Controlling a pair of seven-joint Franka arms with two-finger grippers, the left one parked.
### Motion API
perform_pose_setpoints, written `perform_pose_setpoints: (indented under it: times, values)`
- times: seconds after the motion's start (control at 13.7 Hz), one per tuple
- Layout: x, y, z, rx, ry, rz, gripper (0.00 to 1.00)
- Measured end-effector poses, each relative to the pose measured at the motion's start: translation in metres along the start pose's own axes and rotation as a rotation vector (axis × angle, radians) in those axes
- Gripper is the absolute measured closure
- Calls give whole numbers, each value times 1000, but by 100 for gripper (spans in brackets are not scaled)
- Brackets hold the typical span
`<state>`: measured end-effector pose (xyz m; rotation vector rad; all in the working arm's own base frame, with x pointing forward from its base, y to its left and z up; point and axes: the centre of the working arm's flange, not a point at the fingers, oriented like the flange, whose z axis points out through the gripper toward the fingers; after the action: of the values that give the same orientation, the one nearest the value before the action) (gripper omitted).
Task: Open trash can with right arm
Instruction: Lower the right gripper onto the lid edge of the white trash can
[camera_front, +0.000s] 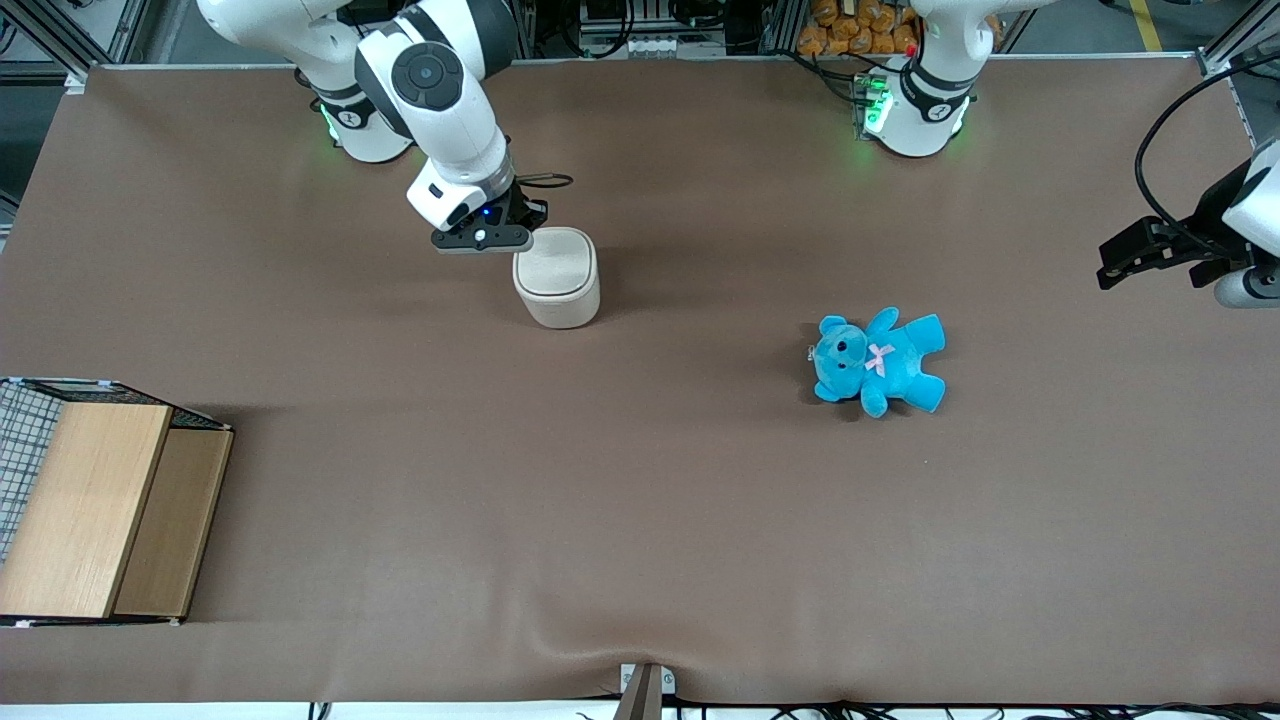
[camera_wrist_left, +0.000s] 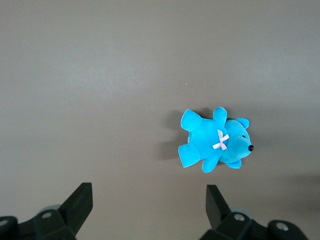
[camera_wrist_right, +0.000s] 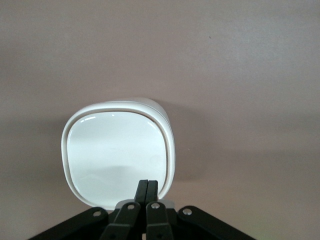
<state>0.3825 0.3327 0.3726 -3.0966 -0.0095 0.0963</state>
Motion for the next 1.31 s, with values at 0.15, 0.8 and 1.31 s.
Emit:
perform_pose_setpoints:
  times: [0.15, 0.8, 1.31]
  values:
    - [4, -1, 11, 7, 10, 2, 99]
    - [13, -2, 47, -1, -5, 10, 99]
    - [11, 0, 52, -9, -15, 10, 99]
